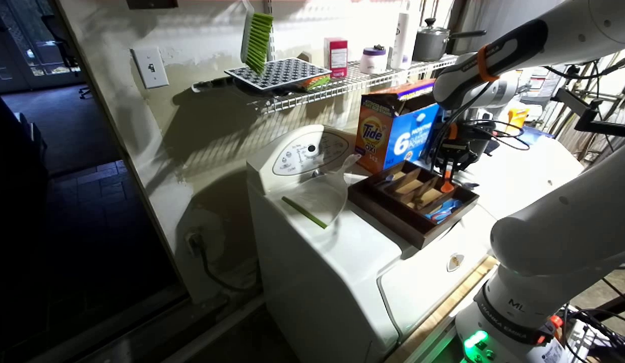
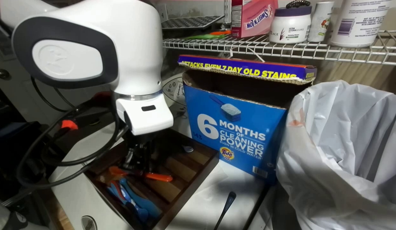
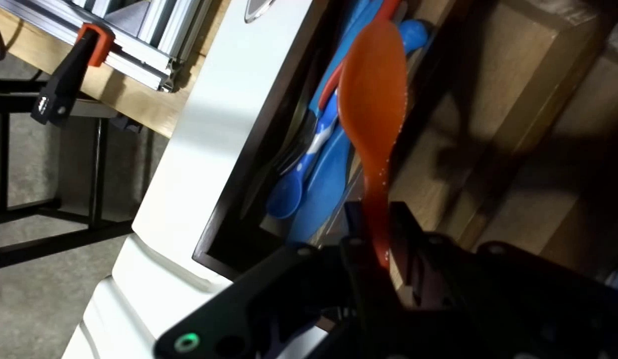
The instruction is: Put the spoons in the cutlery rack
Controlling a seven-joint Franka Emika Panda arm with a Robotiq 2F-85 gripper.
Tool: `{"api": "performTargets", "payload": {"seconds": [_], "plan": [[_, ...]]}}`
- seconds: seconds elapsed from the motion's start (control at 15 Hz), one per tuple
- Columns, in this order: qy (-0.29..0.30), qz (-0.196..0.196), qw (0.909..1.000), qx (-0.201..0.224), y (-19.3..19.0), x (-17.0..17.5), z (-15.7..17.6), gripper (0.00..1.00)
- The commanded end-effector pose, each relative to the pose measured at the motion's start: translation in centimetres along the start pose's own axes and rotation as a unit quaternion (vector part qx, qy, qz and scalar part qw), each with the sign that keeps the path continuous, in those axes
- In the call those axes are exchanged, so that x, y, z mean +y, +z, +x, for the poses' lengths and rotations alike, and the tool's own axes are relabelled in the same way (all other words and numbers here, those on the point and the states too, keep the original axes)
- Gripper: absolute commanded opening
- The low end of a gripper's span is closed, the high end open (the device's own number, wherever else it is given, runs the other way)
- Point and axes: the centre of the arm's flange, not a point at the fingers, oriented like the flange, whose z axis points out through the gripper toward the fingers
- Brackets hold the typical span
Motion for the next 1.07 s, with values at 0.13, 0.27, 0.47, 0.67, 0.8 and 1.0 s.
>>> {"api": "performTargets", "payload": {"seconds": [0.13,0.27,0.47,0.67,0.8,1.0], "plan": [[0.053,0.009,0.9985,-0.004,0.7,-0.3,-1.3,0.04],[0.068,0.012,0.9976,-0.003,0.9,-0.4,-1.3,0.04],[0.076,0.016,0.997,-0.002,1.1,-0.7,-0.7,0.04],[0.08,0.026,0.9964,-0.005,1.2,-1.0,-0.5,0.04],[0.079,0.03,0.9963,-0.012,1.5,-1.6,-0.5,0.04],[0.072,0.036,0.9965,-0.022,2.0,-2.5,-0.7,0.04]]}}
